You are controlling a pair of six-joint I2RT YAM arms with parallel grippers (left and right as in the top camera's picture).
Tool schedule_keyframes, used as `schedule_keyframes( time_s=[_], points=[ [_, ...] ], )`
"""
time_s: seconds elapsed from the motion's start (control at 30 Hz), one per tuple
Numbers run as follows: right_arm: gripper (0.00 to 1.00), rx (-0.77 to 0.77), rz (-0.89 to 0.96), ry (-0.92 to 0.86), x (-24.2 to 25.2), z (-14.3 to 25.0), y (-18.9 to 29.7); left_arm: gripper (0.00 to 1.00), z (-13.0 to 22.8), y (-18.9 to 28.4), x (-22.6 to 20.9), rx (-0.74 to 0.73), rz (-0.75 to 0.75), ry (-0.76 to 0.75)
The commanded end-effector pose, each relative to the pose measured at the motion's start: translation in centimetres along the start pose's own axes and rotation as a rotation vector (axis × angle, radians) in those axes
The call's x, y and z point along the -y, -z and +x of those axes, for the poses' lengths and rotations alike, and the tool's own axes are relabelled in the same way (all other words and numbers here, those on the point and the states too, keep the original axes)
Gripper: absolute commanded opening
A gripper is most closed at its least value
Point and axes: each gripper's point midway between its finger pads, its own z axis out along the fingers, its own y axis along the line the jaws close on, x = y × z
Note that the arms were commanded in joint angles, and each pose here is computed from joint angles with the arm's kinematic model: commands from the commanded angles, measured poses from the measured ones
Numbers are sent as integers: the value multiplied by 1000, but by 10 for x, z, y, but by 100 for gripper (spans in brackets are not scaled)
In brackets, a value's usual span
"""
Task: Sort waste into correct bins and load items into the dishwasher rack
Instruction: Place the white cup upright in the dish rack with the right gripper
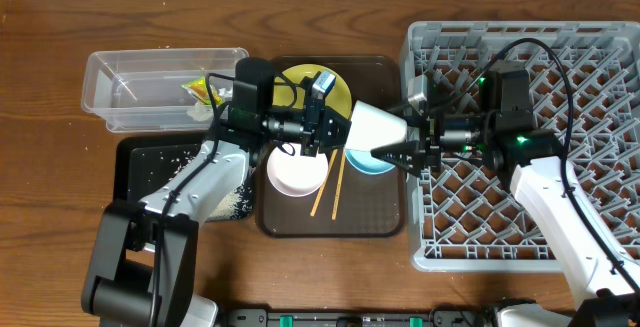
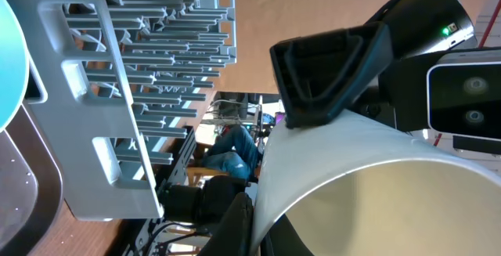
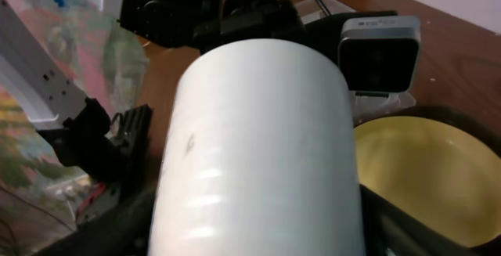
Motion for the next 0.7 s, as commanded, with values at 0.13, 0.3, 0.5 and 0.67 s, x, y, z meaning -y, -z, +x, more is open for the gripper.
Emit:
schedule_keyframes(
  time_s=[0.13, 0.3, 0.5, 0.67],
  points=[
    [62, 4, -23, -10, -3, 2, -2, 6, 1, 0, 5, -12, 10, -17],
    [54, -47, 90, -67, 16, 11, -1, 17, -6, 0, 2, 23, -8, -80],
    [41, -132, 355, -214, 57, 31, 12, 37, -33, 6, -26, 193, -154, -197],
    [39, -144, 508, -286, 76, 34, 34, 38, -54, 24, -68, 330, -386, -252]
  ],
)
